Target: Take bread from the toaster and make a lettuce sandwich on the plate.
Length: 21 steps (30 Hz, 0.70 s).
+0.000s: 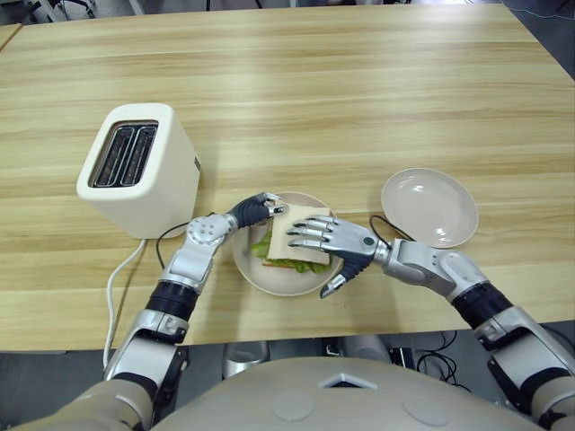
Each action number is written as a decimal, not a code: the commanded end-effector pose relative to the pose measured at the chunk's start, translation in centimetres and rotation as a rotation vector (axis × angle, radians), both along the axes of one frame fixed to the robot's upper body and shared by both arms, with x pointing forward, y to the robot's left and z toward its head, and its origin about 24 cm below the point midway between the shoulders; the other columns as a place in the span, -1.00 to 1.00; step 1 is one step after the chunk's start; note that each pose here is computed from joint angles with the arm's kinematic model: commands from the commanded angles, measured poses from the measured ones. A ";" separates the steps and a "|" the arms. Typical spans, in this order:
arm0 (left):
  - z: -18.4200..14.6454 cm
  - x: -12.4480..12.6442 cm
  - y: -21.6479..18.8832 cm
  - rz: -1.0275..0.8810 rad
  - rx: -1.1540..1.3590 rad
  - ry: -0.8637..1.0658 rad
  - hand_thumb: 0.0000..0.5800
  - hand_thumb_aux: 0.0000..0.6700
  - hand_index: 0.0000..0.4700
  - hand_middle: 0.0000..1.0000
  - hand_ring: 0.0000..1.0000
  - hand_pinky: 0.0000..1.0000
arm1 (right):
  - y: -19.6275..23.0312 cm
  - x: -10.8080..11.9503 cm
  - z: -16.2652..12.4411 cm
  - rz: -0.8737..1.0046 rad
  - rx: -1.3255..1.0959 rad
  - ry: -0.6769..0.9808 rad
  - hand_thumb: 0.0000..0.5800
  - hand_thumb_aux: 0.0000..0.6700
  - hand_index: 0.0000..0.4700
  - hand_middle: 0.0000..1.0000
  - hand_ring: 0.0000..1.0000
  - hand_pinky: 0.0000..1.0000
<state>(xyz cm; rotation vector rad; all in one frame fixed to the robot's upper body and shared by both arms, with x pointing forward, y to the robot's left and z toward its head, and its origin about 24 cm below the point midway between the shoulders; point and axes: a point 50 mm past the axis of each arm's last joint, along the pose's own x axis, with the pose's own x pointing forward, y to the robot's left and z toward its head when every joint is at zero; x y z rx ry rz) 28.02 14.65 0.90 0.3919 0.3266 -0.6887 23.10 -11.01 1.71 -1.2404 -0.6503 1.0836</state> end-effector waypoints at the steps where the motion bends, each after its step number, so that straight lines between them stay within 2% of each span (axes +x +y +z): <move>1: 1.0 0.7 0.0 -0.010 0.050 -0.092 0.65 0.17 0.14 1.00 1.00 1.00 | -0.6 -1.7 -2.8 0.011 -0.178 0.240 -1.00 -1.00 -1.00 -1.00 -1.00 -1.00; 2: 1.3 0.8 0.1 -0.004 0.064 -0.120 -0.10 -0.48 -0.49 1.00 1.00 1.00 | -0.6 -1.9 -2.8 0.021 -0.201 0.258 -1.00 -1.00 -1.00 -1.00 -1.00 -1.00; 3: 1.8 0.9 0.1 0.002 0.065 -0.148 -0.10 -0.48 -0.49 1.00 1.00 1.00 | -0.6 -2.1 -2.9 0.028 -0.218 0.278 -1.00 -1.00 -1.00 -1.00 -1.00 -1.00; 4: 2.4 1.1 0.1 0.012 0.068 -0.187 -1.00 -1.00 -1.00 1.00 1.00 1.00 | -0.6 -2.1 -2.9 0.030 -0.229 0.295 -1.00 -1.00 -1.00 -1.00 -1.00 -1.00; 9: 7.4 2.5 0.3 0.117 0.232 -0.560 -1.00 -1.00 -1.00 1.00 1.00 1.00 | -1.2 -2.1 -2.8 0.007 -0.250 0.308 -1.00 -1.00 -1.00 -1.00 -1.00 -1.00; 12: 11.7 2.8 1.5 0.270 0.589 -0.959 -1.00 -1.00 -1.00 1.00 1.00 1.00 | -1.5 -2.1 -2.9 -0.009 -0.257 0.312 -1.00 -1.00 -1.00 -1.00 -1.00 -1.00; 15: 15.0 1.9 2.2 0.424 0.792 -1.239 -1.00 -1.00 -1.00 1.00 1.00 1.00 | -1.9 -2.0 -2.9 -0.031 -0.257 0.302 -1.00 -1.00 -1.00 -1.00 -1.00 -1.00; 17: 15.8 1.1 2.0 0.474 0.817 -1.324 -1.00 -1.00 -1.00 1.00 1.00 1.00 | -2.1 -1.7 -2.7 -0.055 -0.243 0.279 -1.00 -1.00 -1.00 -1.00 -1.00 -1.00; 21: 15.5 0.1 1.2 0.474 0.745 -1.334 -1.00 -1.00 -1.00 1.00 1.00 1.00 | -1.9 0.1 -0.8 -0.132 -0.099 0.165 -1.00 -1.00 -1.00 -1.00 -1.00 -1.00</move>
